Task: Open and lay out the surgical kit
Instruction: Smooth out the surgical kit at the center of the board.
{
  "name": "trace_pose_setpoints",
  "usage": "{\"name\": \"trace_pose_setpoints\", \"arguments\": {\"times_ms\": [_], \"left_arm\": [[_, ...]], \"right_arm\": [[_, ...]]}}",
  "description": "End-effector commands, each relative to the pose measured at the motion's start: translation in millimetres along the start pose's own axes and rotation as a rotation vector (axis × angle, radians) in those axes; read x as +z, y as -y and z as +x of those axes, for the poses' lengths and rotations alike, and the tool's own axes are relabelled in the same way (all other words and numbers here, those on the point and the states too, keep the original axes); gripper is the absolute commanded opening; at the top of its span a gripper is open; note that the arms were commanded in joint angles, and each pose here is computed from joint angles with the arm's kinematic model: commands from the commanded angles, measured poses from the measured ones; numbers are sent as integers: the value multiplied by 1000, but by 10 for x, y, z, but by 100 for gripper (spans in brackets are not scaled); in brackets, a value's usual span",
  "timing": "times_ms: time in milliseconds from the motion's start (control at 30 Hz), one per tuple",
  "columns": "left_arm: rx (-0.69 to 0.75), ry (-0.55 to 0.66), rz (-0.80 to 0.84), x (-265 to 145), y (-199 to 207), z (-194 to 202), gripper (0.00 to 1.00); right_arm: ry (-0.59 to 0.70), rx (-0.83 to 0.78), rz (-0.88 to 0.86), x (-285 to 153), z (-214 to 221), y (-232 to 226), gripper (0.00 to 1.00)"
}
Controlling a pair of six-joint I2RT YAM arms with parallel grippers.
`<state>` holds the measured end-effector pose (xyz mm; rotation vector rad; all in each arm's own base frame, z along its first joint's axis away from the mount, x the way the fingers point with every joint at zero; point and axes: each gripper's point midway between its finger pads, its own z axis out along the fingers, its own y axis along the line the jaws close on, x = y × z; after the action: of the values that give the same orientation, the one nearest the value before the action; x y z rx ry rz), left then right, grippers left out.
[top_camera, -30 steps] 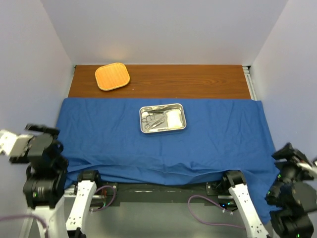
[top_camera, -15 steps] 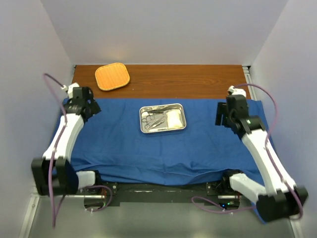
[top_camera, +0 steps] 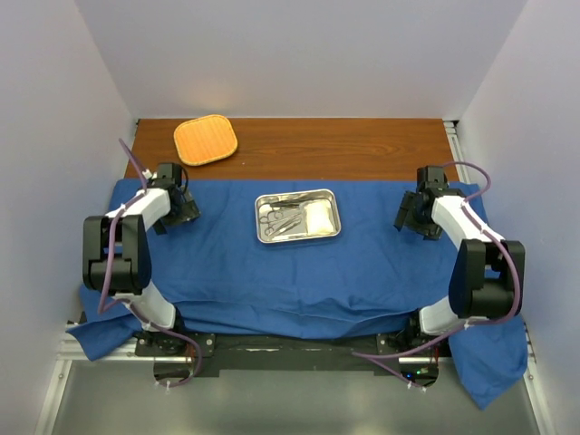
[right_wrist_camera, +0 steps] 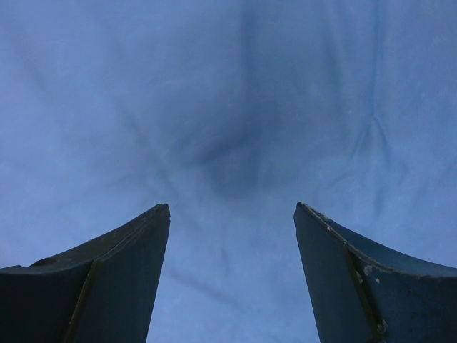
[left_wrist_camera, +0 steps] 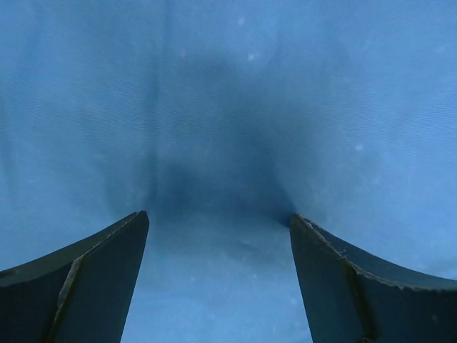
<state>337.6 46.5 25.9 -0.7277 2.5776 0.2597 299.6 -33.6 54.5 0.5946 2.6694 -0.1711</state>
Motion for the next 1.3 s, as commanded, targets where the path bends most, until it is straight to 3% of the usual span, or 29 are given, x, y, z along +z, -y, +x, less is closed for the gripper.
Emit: {"name": "trace_pose_setpoints", "arguments": {"times_ms": [0,167,333,900,1267], "left_arm": [[-26,-25,-32,158,-32,138,84],[-37,-80,-82,332,-112,257,80],[-70,-114,-86,536,-52,107,76],[-128,-84,-62,1143,494,-929,71],[-147,0,-26,1049,552,-1350,74]], "right_arm": [[-5,112,54,174,42,89,75],[-26,127,55,388,89,49,75],[-93,114,28,729,65,-117,75],[-76,79,-66,1382,-1093,-745,75],[72,75,-156,1269,-1658,-950,77]]}}
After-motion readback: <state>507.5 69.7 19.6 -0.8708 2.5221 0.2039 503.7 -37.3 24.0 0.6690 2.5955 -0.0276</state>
